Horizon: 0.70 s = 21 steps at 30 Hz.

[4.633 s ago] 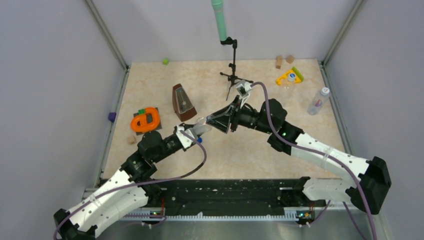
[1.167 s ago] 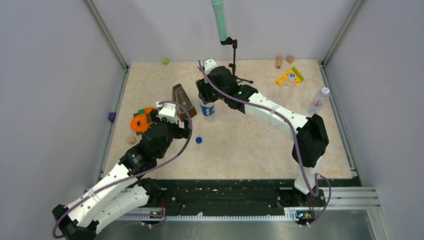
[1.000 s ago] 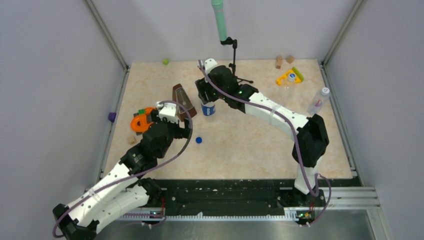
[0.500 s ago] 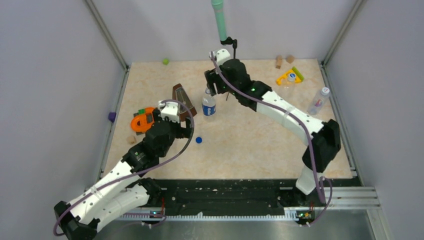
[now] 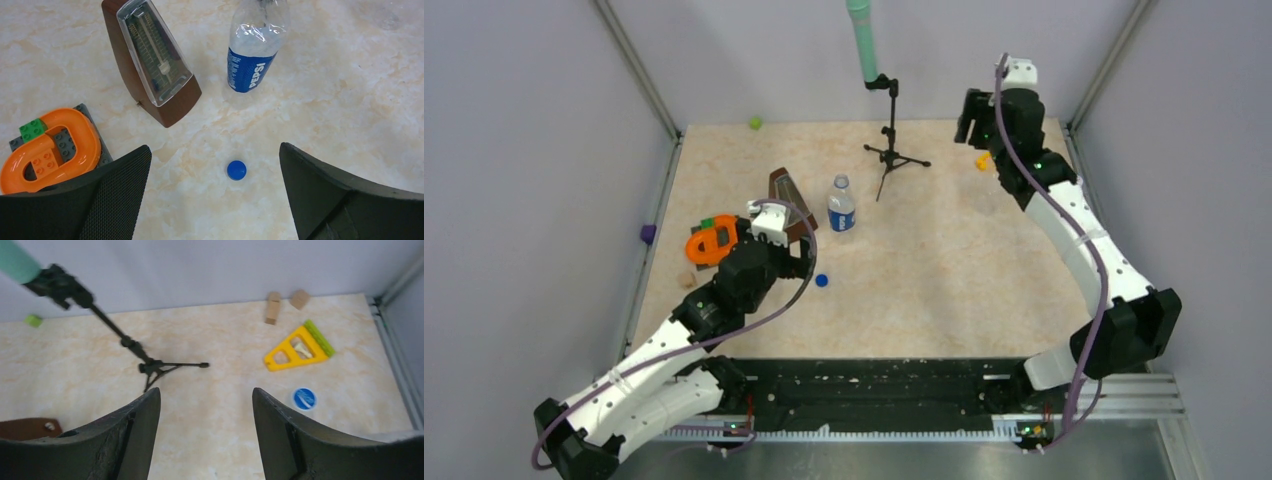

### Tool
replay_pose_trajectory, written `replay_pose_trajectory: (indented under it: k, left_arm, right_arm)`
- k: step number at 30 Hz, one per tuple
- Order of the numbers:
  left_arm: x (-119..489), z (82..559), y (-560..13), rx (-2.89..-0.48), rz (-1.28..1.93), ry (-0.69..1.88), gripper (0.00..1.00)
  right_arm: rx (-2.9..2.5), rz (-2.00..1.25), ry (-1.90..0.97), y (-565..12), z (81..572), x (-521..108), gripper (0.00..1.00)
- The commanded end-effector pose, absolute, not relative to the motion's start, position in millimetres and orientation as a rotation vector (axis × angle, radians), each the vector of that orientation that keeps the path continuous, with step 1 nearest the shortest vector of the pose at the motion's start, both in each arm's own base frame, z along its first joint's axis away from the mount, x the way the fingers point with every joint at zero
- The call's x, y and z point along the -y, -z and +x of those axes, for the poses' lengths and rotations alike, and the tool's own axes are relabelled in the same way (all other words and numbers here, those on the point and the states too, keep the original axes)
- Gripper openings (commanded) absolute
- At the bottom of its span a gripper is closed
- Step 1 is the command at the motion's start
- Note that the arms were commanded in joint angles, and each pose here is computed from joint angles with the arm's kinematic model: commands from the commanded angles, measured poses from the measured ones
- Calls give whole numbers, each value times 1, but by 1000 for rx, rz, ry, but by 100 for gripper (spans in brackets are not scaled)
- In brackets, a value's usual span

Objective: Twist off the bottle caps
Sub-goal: Pick up the plastic bottle at the center of the board.

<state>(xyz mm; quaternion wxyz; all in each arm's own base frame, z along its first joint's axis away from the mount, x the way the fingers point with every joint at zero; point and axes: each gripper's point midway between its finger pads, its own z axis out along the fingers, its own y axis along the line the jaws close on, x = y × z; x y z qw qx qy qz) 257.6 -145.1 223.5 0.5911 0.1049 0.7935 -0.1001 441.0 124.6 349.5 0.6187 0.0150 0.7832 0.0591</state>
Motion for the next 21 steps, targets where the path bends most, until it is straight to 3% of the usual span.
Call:
replay_pose_trajectory:
  k: [1, 16, 21]
  left_arm:
    - [155, 259, -253, -1771, 248, 314, 99]
    - [158, 258, -244, -1799, 289, 306, 99]
    - [165, 257, -240, -1806, 343, 322, 94]
  right_arm:
    - [-1877, 164, -68, -330, 448, -78, 66]
    - [-2000, 239, 98, -281, 473, -25, 66]
    - [-2011, 268, 107, -269, 476, -15, 65]
